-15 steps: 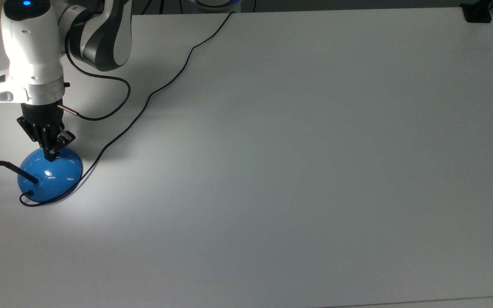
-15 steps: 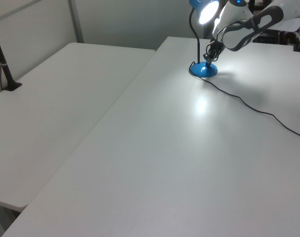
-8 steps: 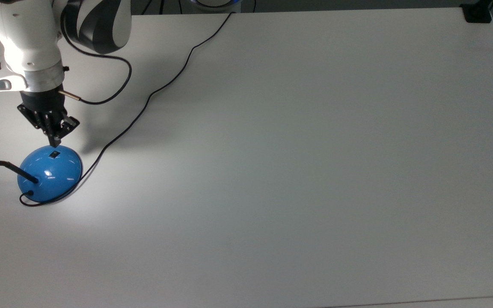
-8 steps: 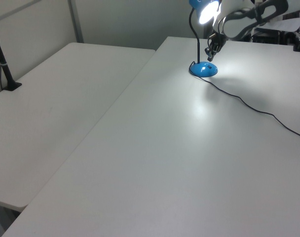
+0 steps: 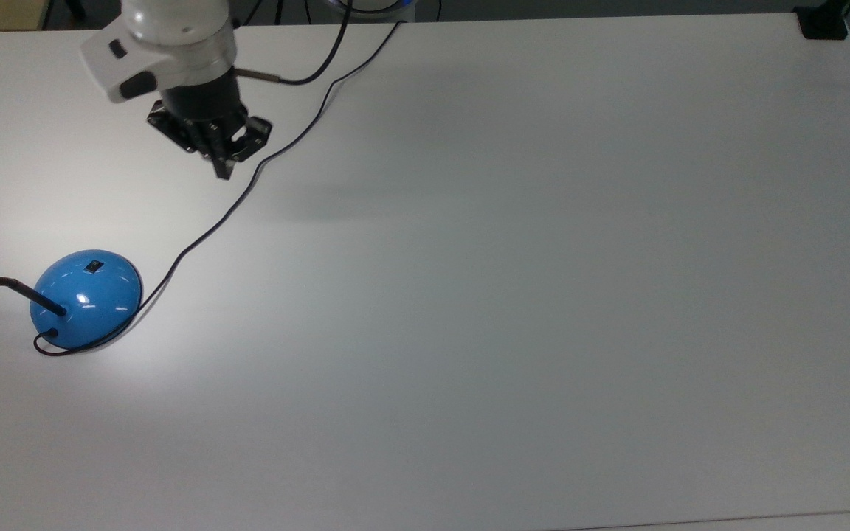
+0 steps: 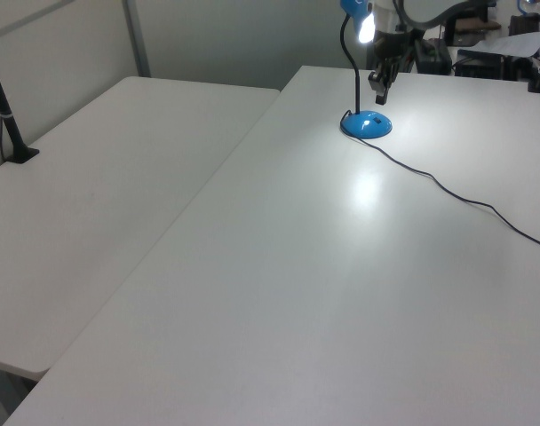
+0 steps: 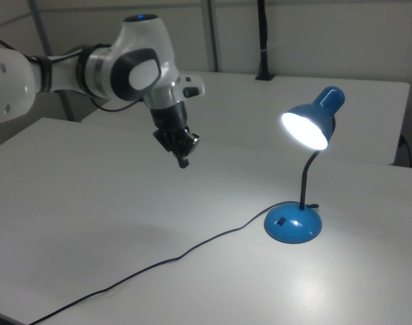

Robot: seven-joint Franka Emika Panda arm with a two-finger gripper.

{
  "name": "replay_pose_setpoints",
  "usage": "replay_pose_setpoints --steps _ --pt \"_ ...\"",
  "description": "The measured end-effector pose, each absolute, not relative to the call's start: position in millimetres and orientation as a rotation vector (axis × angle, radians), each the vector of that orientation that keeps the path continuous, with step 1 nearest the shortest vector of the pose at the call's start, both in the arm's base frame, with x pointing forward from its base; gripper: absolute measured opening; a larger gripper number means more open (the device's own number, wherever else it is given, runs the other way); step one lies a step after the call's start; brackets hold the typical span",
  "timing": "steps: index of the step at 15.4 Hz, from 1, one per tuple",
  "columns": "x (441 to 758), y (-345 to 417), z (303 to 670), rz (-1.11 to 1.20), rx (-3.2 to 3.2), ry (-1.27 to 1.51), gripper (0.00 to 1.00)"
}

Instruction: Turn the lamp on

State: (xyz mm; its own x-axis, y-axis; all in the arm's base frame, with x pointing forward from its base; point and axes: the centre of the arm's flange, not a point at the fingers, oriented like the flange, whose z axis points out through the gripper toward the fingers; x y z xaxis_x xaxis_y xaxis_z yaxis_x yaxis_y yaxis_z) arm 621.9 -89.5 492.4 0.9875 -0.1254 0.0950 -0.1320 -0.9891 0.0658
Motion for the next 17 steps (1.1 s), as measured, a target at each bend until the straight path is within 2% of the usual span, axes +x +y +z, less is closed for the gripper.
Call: replay_pose_setpoints --steps 2,7,9,10,13,16,17 --pt "610.9 -50.9 515.3 0.087 3.066 -0.113 0.01" --pt "589.2 13.1 544.9 0.021 3.065 0.04 0.01" --pt "580.6 27.2 553.2 -0.003 3.063 0.075 0.08" --pt "579.6 27.8 554.9 -0.002 3.062 0.076 0.08" --pt "579.6 21.4 555.5 -0.001 3.062 0.059 0.3" --pt "579.7 16.5 555.5 -0.002 3.062 0.046 0.62" --pt "579.8 15.8 555.5 -0.002 3.062 0.044 0.69"
